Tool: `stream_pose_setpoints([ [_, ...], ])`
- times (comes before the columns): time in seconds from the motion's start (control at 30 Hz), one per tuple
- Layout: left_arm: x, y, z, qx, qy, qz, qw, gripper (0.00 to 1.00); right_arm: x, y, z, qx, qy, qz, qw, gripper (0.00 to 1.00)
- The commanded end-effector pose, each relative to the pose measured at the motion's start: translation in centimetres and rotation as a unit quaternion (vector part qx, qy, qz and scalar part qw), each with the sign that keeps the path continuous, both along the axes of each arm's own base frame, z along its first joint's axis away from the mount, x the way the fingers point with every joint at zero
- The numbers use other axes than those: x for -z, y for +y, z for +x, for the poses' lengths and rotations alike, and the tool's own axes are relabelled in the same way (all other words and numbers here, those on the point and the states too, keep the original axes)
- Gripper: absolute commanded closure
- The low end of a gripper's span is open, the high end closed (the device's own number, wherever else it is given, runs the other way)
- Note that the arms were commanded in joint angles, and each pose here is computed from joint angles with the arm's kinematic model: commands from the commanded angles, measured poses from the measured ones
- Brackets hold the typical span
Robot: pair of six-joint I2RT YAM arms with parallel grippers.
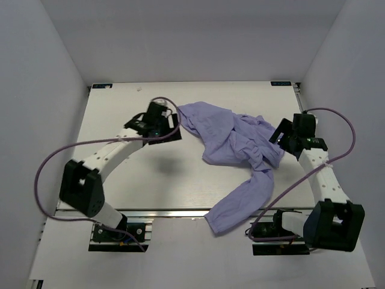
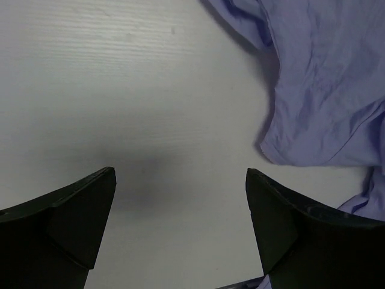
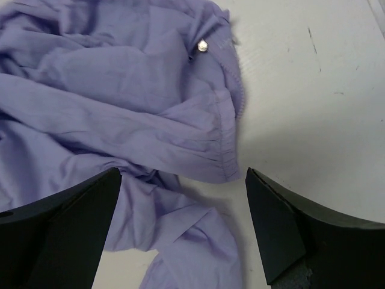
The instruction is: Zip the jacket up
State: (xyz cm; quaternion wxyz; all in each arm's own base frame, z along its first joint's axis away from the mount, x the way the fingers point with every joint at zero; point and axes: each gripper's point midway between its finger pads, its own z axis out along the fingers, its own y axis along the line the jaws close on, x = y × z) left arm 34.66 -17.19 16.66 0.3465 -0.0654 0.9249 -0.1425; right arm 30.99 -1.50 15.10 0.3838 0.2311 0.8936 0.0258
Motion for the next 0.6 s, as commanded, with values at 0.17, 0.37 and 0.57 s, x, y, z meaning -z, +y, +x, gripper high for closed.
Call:
stream_pose_setpoints([
  [0.17,3.4,-11.5,3.5,0.115,0.019,-0.006,0.993,0.02,5.5,-1.4,0.8,0.034,0.064,-0.014,0.997,0.11],
  [0.37,6.2,-16.0,6.4,0.152,0.046,-0.009,0.987,0.02,8.4,-2.8,0.8,0.053,0.099,-0.045,0.993,0.11],
  [0.57,9.1,-17.8,7.7,0.161,0.071,-0.005,0.984,0.11,9.5,-2.7,1.7,0.053,0.095,-0.038,0.993,0.11],
])
